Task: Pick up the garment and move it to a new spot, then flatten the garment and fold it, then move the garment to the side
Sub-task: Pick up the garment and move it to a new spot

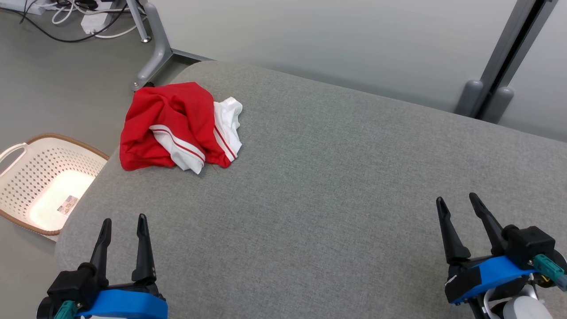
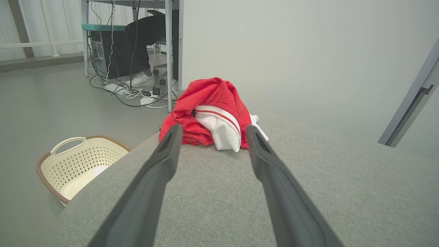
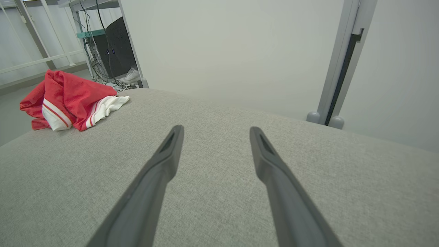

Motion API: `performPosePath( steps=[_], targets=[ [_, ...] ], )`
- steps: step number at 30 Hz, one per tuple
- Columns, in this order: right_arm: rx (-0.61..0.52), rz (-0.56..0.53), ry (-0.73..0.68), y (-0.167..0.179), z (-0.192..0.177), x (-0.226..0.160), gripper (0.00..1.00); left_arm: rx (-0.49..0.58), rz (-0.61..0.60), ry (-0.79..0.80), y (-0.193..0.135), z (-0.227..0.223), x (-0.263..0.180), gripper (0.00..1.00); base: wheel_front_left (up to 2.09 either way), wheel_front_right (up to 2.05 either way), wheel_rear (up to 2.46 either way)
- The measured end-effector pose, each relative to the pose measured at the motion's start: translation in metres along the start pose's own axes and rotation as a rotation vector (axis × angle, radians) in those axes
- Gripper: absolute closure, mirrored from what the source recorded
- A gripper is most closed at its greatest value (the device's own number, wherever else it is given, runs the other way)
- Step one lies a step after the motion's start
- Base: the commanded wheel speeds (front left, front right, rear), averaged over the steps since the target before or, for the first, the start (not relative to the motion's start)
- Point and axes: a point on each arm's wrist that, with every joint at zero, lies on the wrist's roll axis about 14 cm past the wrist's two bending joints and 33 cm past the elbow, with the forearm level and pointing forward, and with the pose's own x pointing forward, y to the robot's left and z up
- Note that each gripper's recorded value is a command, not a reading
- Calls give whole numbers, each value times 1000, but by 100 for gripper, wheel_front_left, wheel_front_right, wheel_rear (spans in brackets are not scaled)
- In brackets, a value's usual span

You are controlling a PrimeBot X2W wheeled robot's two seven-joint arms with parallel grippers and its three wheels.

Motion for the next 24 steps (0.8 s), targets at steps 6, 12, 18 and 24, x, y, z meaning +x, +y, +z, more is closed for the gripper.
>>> performPosePath(
  steps=[6, 12, 18, 24],
  targets=[
    [0, -2, 10, -1, -3, 0, 0, -1, -2, 9, -2, -3, 1, 0, 0, 0, 0],
    [5, -18, 13, -8, -5, -1, 0, -12, -19, -71, -6, 25, 21, 0, 0, 0, 0],
    [19, -53, 36, -24, -17, 2, 0, -37, 4, -29, 5, 60, 74, 0, 0, 0, 0],
    [22, -95, 70, -51, -35, 11, 0, -28, 31, 212, 7, 42, 146, 0, 0, 0, 0]
  ],
)
